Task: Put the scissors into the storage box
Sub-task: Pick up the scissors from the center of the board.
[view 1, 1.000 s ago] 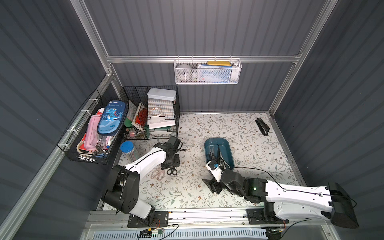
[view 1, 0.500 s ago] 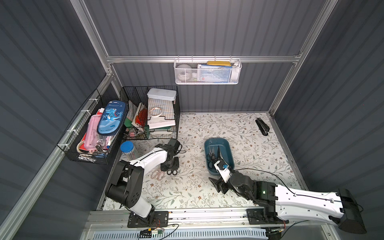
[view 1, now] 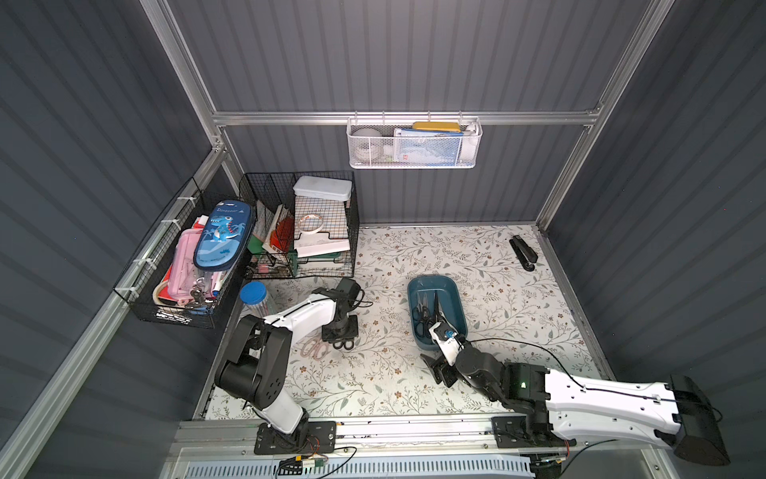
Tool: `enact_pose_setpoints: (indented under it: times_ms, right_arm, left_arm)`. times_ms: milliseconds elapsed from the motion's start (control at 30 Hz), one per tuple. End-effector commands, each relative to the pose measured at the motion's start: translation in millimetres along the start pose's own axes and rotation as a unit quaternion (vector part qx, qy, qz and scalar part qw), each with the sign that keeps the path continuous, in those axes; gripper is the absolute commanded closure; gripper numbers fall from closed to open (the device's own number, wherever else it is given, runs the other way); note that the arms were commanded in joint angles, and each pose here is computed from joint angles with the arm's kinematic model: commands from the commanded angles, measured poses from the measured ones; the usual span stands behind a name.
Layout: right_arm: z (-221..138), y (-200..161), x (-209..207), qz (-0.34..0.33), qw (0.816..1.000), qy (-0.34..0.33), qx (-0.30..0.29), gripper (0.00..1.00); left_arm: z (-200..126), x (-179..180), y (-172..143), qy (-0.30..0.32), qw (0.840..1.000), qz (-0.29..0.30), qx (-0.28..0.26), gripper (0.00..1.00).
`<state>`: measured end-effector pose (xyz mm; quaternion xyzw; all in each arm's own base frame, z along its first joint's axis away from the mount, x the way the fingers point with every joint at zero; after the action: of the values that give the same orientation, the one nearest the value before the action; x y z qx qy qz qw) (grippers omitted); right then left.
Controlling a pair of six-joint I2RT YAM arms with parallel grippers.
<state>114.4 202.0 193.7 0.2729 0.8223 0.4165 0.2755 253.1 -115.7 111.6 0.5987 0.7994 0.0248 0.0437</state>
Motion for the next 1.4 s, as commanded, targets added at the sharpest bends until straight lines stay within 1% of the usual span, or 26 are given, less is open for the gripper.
enact_pose_setpoints:
  times_ms: [0, 33, 100, 267, 367, 467, 533, 633, 733, 833, 900, 1000, 1067, 1200, 1267, 1367]
  right_arm:
    - [-3, -2, -5, 0.01, 1.0, -0.022, -0.005, 0.23]
    - [-4, -3, -6, 0.011, 1.0, -0.026, -0.002, 0.22]
    - [-5, -4, -7, 0.01, 1.0, -0.03, -0.005, 0.22]
    - [-8, -8, -11, 0.011, 0.999, -0.044, -0.01, 0.22]
    - [-9, -8, -13, 0.012, 0.999, -0.049, -0.009, 0.21]
    - [-8, -9, -12, 0.01, 0.999, -0.048, -0.01, 0.21]
    - [-8, -8, -13, 0.006, 0.999, -0.053, -0.007, 0.21]
    - [-8, -8, -13, 0.004, 0.998, -0.057, -0.008, 0.21]
    - [-9, -10, -15, 0.003, 0.998, -0.066, -0.005, 0.21]
    - [-7, -12, -14, -0.002, 0.998, -0.064, -0.01, 0.2]
    - [-7, -12, -14, 0.0, 0.998, -0.067, -0.004, 0.2]
    - [-6, -13, -14, -0.001, 0.998, -0.066, -0.007, 0.2]
    - [-7, -13, -15, 0.001, 0.998, -0.069, -0.004, 0.2]
    - [-5, -15, -14, -0.003, 0.998, -0.069, -0.006, 0.2]
    - [-5, -15, -14, -0.003, 0.997, -0.072, 0.001, 0.2]
    - [-2, -14, -12, -0.008, 0.998, -0.068, 0.002, 0.2]
  left_arm:
    - [23, 8, -6, 0.038, 0.999, 0.002, 0.029, 0.71]
    - [24, 8, -6, 0.039, 0.999, 0.002, 0.031, 0.72]
    - [25, 8, -7, 0.038, 0.999, 0.0, 0.034, 0.75]
    - [18, 8, -5, 0.037, 0.999, -0.003, 0.025, 0.68]
    - [3, 5, 2, 0.045, 0.999, -0.004, 0.011, 0.64]
    - [-12, 3, 7, 0.032, 0.999, 0.0, -0.008, 0.61]
    - [-14, 3, 8, 0.042, 0.999, 0.009, -0.007, 0.61]
    - [-4, 5, 3, 0.052, 0.998, 0.03, 0.024, 0.64]
    - [8, 3, -1, 0.038, 0.997, 0.038, 0.046, 0.63]
    - [12, 2, 1, 0.046, 0.997, 0.041, 0.046, 0.63]
    - [14, 0, 1, 0.035, 0.997, 0.042, 0.049, 0.63]
    - [18, 0, 1, 0.038, 0.997, 0.042, 0.049, 0.65]
    - [16, 2, 3, 0.053, 0.997, 0.041, 0.043, 0.67]
    - [5, 2, 4, 0.05, 0.997, 0.036, 0.035, 0.67]
    - [-3, 2, 5, 0.054, 0.997, 0.033, 0.035, 0.65]
    - [-15, 1, 4, 0.04, 0.998, 0.033, 0.031, 0.62]
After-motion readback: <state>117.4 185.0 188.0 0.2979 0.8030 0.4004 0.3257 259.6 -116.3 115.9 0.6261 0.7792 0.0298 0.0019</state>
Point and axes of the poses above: each gripper's point midway between its finger pads, its own z axis out along the fingers, its own x axis along the line the jaws close on, y = z × x, the point moved 9 cm from there along -z, back along the fingers, and after that the axes turned 14 degrees about -z, right-handed, at the moved point
